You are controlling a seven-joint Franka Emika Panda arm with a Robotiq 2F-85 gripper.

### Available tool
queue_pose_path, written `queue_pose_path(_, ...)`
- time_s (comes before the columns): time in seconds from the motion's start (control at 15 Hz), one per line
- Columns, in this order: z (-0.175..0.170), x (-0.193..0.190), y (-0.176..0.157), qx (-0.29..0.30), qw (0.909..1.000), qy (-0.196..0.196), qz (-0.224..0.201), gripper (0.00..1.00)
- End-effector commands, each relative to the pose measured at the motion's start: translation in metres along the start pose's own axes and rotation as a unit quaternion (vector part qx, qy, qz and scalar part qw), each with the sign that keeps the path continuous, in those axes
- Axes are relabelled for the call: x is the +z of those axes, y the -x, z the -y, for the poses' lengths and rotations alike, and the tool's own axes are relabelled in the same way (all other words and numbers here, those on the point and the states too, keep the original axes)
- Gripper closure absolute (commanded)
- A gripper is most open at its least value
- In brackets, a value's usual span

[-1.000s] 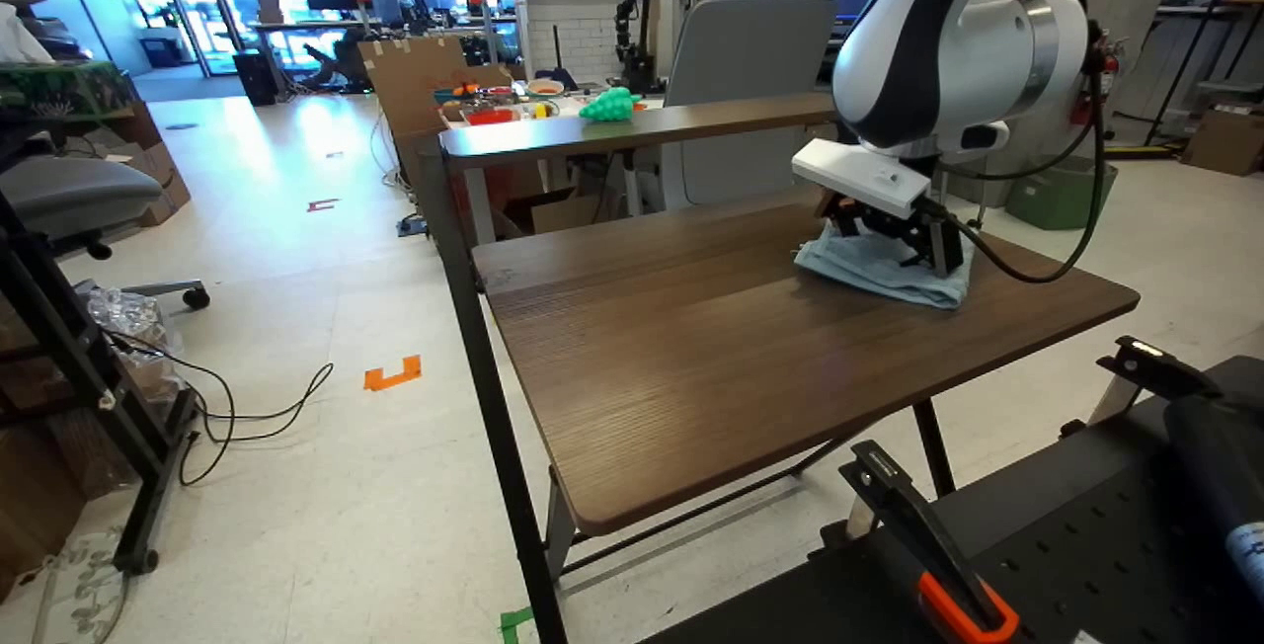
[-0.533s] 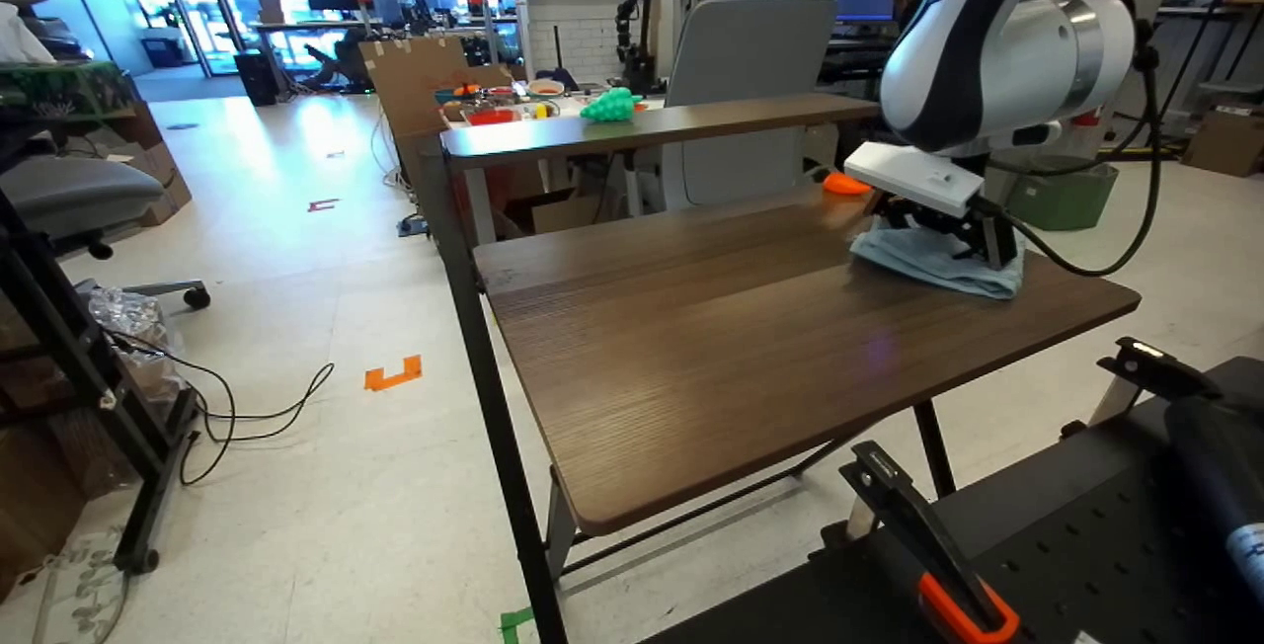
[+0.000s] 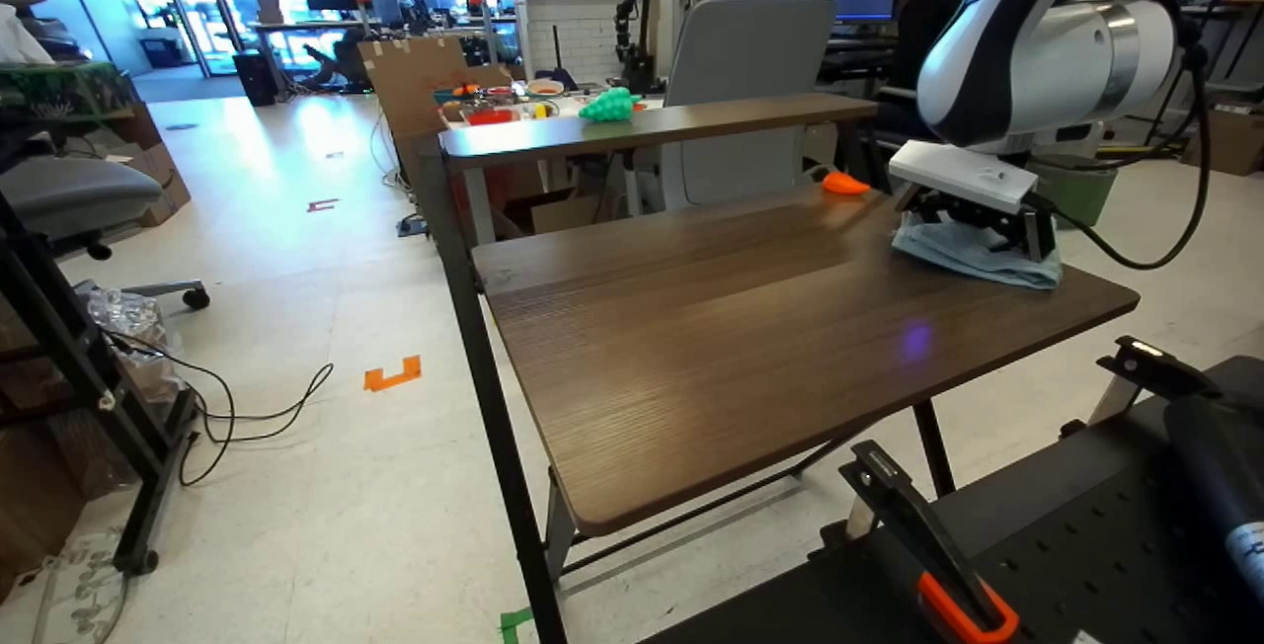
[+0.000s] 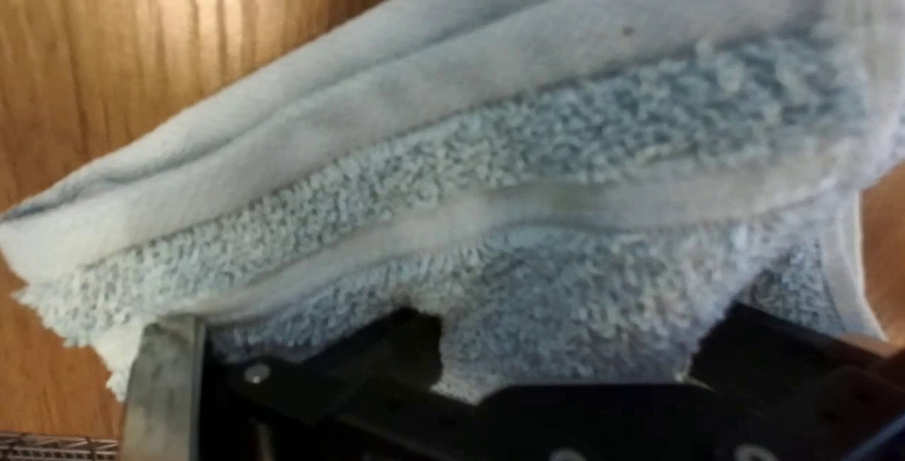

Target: Use towel to wipe the table

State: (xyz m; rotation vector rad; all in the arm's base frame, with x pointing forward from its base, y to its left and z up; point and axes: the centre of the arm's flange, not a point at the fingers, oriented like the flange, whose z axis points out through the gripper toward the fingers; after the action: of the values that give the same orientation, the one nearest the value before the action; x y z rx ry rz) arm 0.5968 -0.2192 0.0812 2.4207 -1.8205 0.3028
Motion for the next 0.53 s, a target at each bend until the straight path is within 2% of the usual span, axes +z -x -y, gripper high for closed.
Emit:
queue_pose_path(0.0, -0.047, 0.035, 0.052, -0.09, 0.9954, 0.01, 0.03, 0.0)
queue_pose_path(0.33, -0.076, 0.027, 0.079, -0.211, 0.9771, 0.005, 0.025, 0.0)
queue_pose_path(0.47, -0.071, 0.034, 0.096, -0.206, 0.9784, 0.001, 0.022, 0.0)
